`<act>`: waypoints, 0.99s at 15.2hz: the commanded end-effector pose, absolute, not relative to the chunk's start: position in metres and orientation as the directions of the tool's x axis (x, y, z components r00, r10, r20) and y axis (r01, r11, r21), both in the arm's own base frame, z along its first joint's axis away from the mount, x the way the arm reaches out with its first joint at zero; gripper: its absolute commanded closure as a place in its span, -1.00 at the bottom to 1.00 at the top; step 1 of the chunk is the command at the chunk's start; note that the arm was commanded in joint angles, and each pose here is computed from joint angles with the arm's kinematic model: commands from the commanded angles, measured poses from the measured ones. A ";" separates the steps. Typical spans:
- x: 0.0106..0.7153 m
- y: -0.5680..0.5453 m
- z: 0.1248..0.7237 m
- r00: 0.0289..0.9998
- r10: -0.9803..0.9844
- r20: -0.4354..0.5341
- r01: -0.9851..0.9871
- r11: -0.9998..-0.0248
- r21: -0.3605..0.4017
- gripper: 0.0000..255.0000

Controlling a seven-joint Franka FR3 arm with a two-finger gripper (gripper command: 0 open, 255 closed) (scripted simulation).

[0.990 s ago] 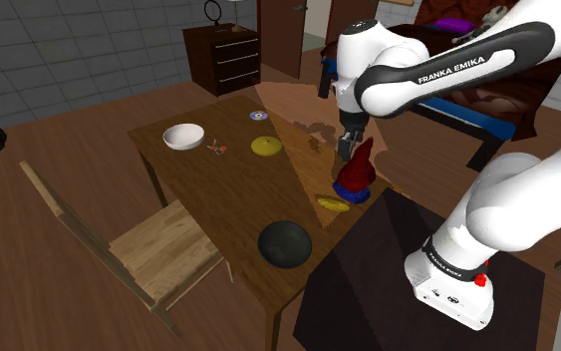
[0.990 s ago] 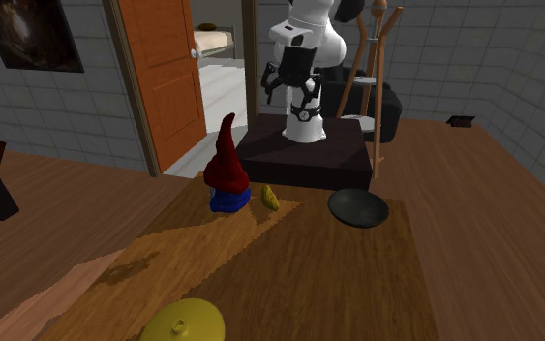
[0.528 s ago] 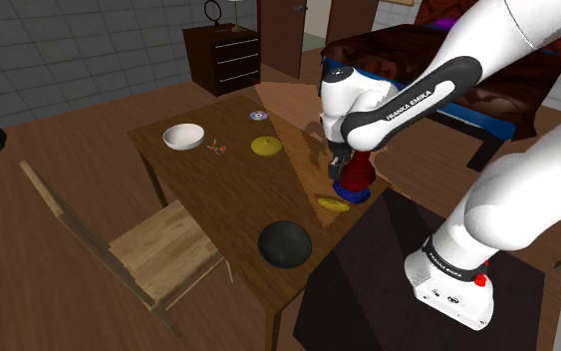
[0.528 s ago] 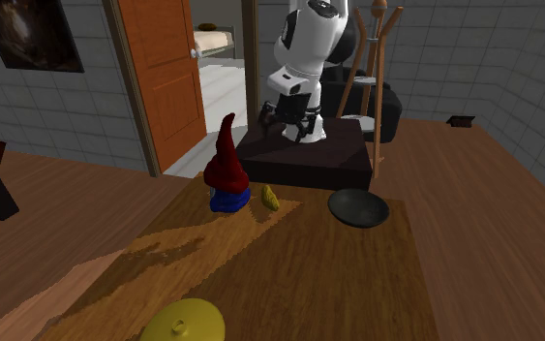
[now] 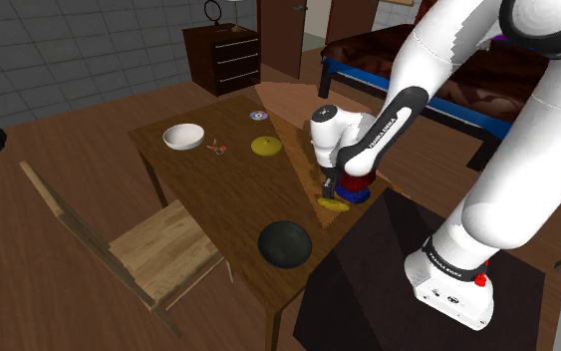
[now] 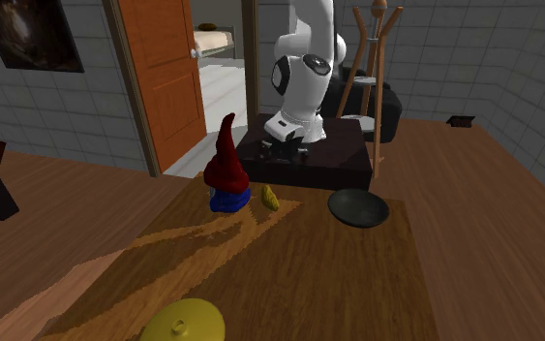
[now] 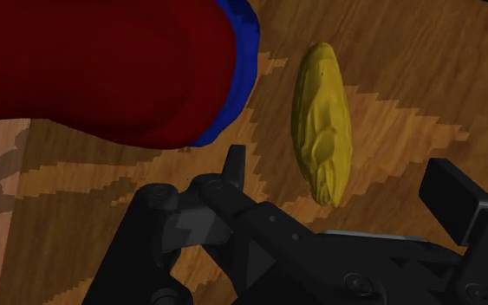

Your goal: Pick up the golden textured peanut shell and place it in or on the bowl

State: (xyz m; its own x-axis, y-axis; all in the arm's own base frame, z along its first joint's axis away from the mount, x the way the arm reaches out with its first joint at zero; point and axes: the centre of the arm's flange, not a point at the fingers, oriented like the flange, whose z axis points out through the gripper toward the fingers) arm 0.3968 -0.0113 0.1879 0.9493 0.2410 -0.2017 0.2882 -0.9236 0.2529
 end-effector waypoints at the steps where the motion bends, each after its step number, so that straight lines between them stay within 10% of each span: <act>1: 0.402 -0.015 0.161 0.944 0.254 -0.211 0.304 -0.917 0.258 -1.00; 15: 0.404 -0.032 0.081 0.935 0.271 -0.226 0.327 -0.907 0.266 -1.00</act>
